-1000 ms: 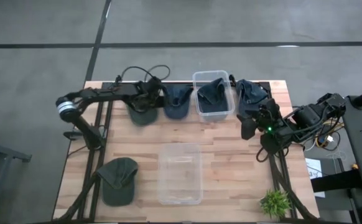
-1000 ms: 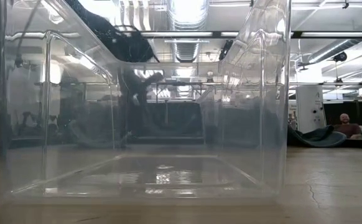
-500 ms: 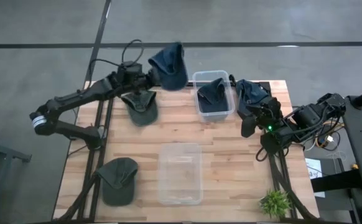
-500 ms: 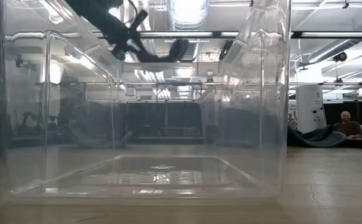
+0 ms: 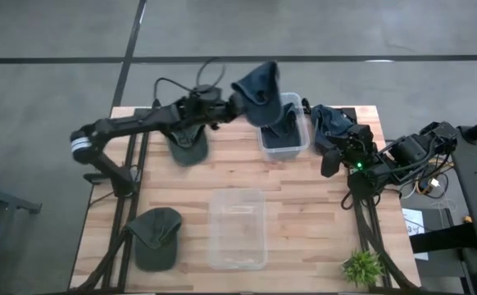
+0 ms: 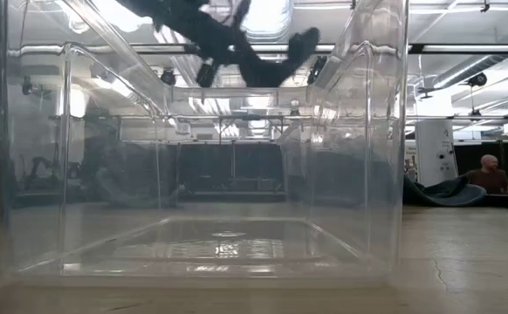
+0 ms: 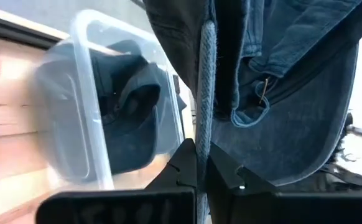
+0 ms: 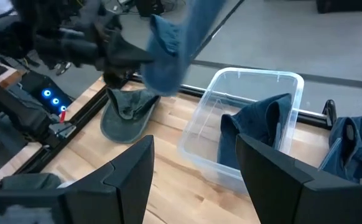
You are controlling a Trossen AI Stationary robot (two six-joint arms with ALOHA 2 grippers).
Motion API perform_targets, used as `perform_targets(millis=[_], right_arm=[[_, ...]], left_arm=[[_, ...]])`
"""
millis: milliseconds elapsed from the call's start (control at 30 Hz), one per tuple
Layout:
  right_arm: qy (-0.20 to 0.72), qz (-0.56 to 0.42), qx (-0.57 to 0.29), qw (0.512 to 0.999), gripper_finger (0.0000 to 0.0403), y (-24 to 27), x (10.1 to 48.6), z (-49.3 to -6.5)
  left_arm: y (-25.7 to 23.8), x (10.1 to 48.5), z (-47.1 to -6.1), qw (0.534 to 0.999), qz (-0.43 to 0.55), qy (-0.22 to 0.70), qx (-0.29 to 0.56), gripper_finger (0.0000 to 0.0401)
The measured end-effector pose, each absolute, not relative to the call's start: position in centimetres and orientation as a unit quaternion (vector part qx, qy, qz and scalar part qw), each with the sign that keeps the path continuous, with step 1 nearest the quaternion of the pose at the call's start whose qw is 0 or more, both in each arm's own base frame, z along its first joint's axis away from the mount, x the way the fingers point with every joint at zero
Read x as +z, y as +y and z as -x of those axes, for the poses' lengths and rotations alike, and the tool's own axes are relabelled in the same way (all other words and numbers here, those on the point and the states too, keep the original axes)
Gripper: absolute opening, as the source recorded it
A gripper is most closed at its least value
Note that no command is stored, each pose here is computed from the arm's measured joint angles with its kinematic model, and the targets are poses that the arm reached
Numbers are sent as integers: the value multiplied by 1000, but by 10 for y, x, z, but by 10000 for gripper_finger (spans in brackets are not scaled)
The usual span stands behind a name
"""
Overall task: Pick & Place hat
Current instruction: Put the left blue cap into the top transparent bin
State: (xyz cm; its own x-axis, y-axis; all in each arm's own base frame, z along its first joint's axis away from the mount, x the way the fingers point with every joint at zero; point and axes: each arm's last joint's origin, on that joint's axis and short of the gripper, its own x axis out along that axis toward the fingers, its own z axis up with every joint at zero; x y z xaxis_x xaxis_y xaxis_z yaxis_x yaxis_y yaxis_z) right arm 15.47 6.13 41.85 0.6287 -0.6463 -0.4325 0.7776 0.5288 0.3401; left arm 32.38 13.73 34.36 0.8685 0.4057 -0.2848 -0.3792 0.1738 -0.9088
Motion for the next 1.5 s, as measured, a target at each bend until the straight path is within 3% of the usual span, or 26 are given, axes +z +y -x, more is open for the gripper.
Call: perform_targets(millis=[500, 633, 767, 1100, 1500], right_arm=[[123, -256, -412, 866, 219, 62, 419, -156], [123, -257, -410, 866, 219, 62, 419, -156], [127, -249, -408, 869, 219, 62, 419, -156], [137, -227, -404, 875, 219, 62, 419, -157], [154, -224, -395, 878, 219, 64, 418, -157]], left_arm=[[168, 318, -427, 757, 594, 58, 266, 7], [166, 319, -424, 743, 571, 137, 321, 7], [165, 325, -419, 740, 548, 151, 360, 7], [155, 317, -418, 716, 562, 176, 375, 10], [149, 307, -427, 727, 579, 166, 331, 70]])
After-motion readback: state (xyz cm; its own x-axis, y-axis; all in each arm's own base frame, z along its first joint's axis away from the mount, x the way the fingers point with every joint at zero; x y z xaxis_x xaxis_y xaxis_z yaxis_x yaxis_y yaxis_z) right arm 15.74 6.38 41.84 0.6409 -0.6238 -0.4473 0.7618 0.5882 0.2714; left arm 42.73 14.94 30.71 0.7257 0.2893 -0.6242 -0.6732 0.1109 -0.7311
